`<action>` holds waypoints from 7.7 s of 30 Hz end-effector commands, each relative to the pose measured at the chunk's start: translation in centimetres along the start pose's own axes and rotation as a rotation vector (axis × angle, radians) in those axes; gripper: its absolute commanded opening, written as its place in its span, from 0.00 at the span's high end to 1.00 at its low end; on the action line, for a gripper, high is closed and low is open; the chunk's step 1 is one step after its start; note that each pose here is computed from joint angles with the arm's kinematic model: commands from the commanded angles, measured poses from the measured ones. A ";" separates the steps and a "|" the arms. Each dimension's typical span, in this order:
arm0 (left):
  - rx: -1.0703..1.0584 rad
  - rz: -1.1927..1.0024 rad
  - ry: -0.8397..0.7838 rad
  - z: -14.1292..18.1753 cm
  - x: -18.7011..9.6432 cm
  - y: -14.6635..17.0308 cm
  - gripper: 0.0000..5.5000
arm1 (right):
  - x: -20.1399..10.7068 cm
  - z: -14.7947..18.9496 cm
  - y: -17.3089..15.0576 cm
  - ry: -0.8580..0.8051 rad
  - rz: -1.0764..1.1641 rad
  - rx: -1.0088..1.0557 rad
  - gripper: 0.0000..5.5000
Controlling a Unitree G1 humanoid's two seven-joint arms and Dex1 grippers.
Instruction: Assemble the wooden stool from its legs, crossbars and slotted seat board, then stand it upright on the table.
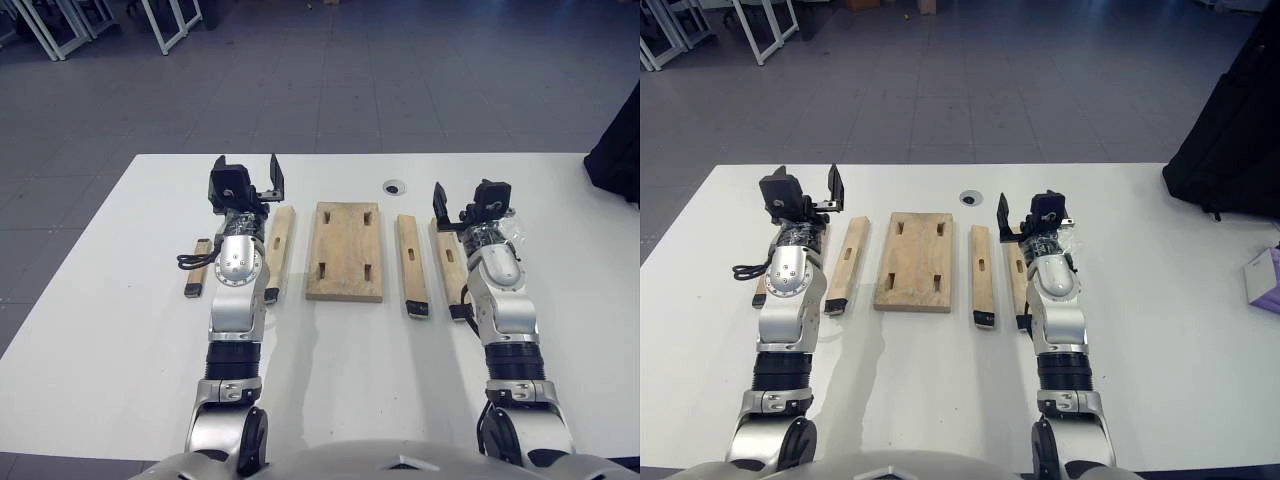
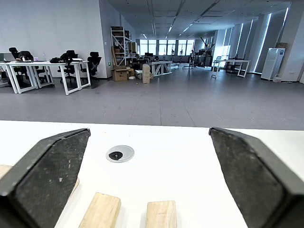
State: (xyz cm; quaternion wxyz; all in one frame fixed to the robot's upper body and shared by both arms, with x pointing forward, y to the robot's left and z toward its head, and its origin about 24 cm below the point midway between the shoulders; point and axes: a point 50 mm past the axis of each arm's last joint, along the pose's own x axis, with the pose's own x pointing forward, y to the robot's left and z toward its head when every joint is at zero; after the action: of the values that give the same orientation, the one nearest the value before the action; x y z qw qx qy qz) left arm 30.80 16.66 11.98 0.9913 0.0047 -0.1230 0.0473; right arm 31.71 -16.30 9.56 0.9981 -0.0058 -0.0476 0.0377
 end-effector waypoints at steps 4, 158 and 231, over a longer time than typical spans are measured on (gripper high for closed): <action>0.074 -0.010 0.017 -0.1 0.1 0.0 0.20 | 0.3 0.3 0.1 0.004 0.018 -0.022 0.16; -0.543 -0.274 0.117 5.5 0.1 4.5 0.92 | -3.6 1.6 5.5 0.098 0.610 -0.051 0.33; 0.006 -0.042 0.634 -6.4 -7.5 6.4 0.92 | -3.9 -0.3 4.5 0.236 0.463 -0.044 0.15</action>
State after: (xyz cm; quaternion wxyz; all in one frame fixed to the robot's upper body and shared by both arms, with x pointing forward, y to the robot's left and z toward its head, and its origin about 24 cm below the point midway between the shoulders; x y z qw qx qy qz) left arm 26.10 22.77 8.06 0.9959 0.0162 0.0841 0.0276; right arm 27.68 -12.20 8.71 0.9625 -0.0359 0.0701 0.2594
